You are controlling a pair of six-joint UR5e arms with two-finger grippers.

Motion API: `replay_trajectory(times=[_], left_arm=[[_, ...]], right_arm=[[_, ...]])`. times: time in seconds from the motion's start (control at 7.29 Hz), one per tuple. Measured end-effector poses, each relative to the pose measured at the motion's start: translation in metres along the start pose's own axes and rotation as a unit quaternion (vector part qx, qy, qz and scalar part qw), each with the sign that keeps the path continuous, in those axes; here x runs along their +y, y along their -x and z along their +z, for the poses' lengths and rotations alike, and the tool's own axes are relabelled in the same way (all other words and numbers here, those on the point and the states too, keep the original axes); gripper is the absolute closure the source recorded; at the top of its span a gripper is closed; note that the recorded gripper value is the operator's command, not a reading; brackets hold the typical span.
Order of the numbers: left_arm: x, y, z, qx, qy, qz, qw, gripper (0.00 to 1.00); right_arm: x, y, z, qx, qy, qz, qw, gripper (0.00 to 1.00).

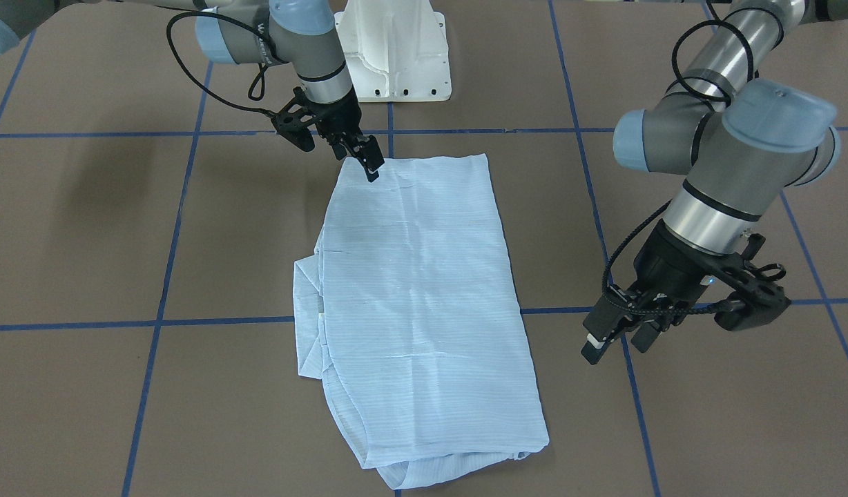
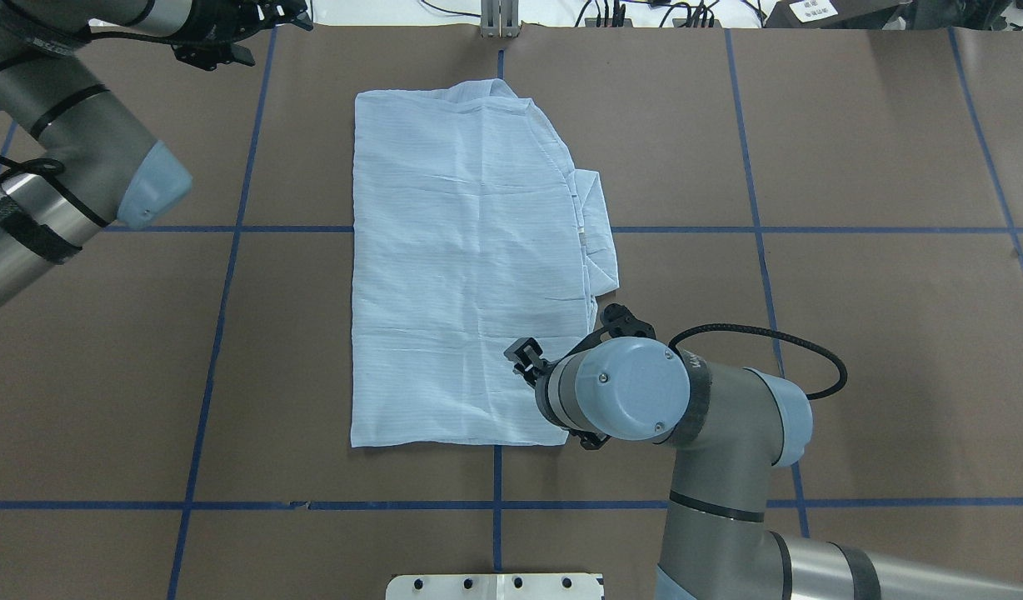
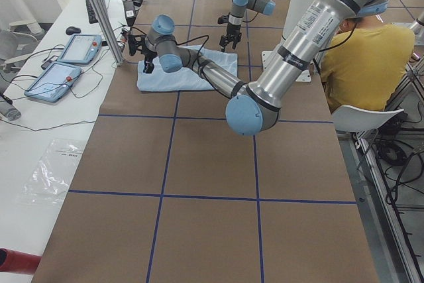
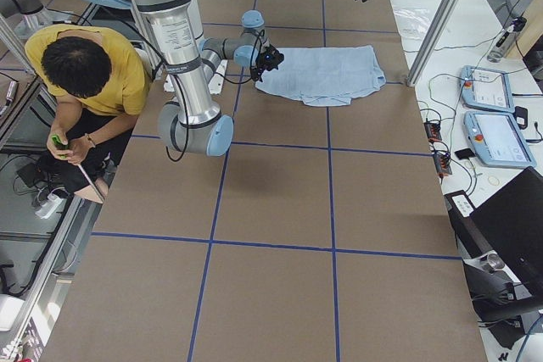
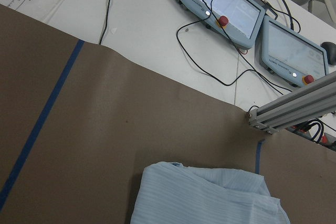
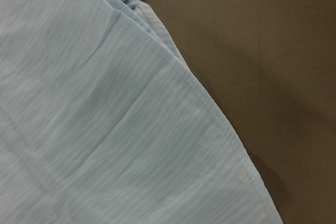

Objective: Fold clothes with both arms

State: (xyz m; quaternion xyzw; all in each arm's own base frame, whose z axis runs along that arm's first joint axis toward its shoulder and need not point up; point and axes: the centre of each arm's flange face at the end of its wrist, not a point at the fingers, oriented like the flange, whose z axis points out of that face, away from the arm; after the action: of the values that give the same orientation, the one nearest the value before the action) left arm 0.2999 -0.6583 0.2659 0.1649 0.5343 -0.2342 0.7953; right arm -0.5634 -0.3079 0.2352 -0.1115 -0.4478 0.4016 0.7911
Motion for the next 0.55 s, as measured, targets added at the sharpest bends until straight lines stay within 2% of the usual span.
replay_trajectory(times=[0.27, 0.55], left_arm=[[0.0006, -0.0003, 0.0000, 0.000, 0.000, 0.000, 1.0000, 0.01], [0.0009, -0.0007, 0.0000, 0.000, 0.001, 0.000, 1.0000, 0.00]], right_arm=[[0.0027, -0.0065, 0.0070, 0.004, -0.003, 0.026, 0.9996, 0.09], [0.0010, -0.0096, 0.0129, 0.010, -0.009, 0.036, 0.9993, 0.09]])
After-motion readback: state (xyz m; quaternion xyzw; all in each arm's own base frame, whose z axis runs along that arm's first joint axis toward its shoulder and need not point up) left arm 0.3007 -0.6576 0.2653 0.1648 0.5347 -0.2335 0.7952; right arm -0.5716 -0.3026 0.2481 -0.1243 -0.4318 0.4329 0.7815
